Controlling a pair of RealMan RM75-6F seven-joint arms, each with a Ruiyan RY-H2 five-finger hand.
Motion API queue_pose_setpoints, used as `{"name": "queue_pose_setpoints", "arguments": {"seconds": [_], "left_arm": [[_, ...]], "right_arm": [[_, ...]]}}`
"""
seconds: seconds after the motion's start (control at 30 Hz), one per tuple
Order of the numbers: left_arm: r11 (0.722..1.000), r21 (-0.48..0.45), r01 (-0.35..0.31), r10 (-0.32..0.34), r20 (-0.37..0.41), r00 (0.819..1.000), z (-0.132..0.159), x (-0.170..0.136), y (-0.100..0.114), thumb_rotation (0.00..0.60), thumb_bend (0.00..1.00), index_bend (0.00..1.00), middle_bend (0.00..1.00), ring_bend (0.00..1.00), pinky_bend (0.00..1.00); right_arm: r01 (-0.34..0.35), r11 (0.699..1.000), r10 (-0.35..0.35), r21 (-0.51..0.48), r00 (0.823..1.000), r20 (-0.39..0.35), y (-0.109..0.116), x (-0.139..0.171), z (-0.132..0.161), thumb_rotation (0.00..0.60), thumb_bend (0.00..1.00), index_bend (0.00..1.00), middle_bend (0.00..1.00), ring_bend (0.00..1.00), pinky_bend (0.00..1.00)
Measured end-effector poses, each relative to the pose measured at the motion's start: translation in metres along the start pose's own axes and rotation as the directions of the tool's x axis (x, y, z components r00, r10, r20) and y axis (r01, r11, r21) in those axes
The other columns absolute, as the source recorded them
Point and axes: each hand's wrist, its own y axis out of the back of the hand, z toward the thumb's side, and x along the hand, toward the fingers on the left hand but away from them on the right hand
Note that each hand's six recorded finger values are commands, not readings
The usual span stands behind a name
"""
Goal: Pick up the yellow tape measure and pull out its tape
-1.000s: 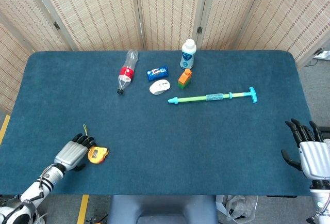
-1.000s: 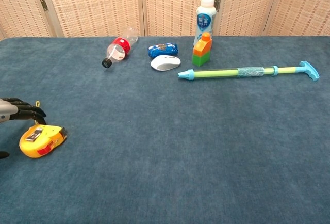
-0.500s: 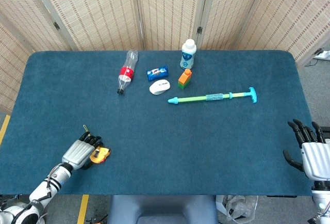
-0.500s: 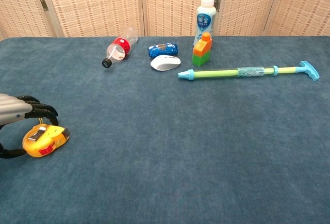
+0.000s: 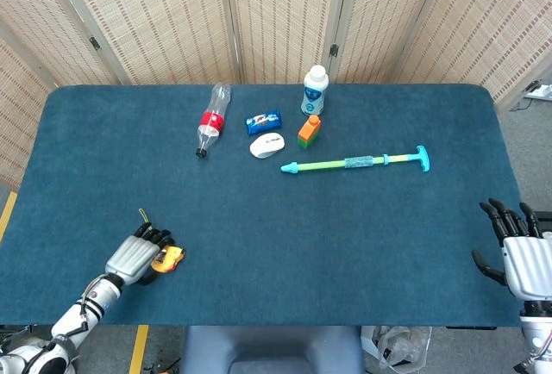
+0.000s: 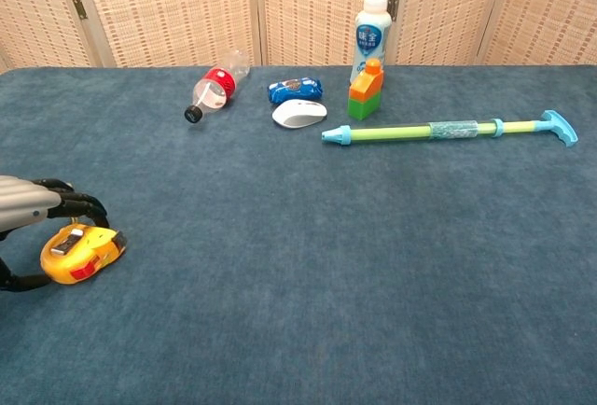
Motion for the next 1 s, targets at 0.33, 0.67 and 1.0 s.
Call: {"name": "queue_pose_setpoints", "arguments": {"seconds": [0.33, 0.67, 1.0], "left_arm": [[0.997, -0.047, -0.057, 0.058, 0.01, 0.998, 0.001, 0.008, 0.004, 0.6, 0.37, 0.47, 0.43, 0.4, 0.19], [0.979, -0.08, -0.189, 0.194, 0.062, 0.979, 0.007, 0.02, 0.038, 0.6, 0.37, 0.52, 0.55, 0.49, 0.23], [0.949, -0.127, -0.288, 0.304, 0.136, 0.943, 0.04, 0.032, 0.102, 0.6, 0.37, 0.56, 0.59, 0.53, 0.31]], "right_arm": [[0.003, 1.0, -0.003, 0.001, 1.0, -0.003, 0.001, 0.001, 0.001, 0.6, 0.34, 0.11, 0.14, 0.17, 0.02], [0.007, 1.0, -0.008, -0.016, 0.997, -0.075, 0.008, -0.009, 0.02, 0.6, 0.34, 0.17, 0.16, 0.18, 0.02], [-0.091, 0.978, 0.038, -0.19, 0.963, -0.268, 0.017, -0.043, 0.084, 0.6, 0.34, 0.25, 0.17, 0.13, 0.02]]}}
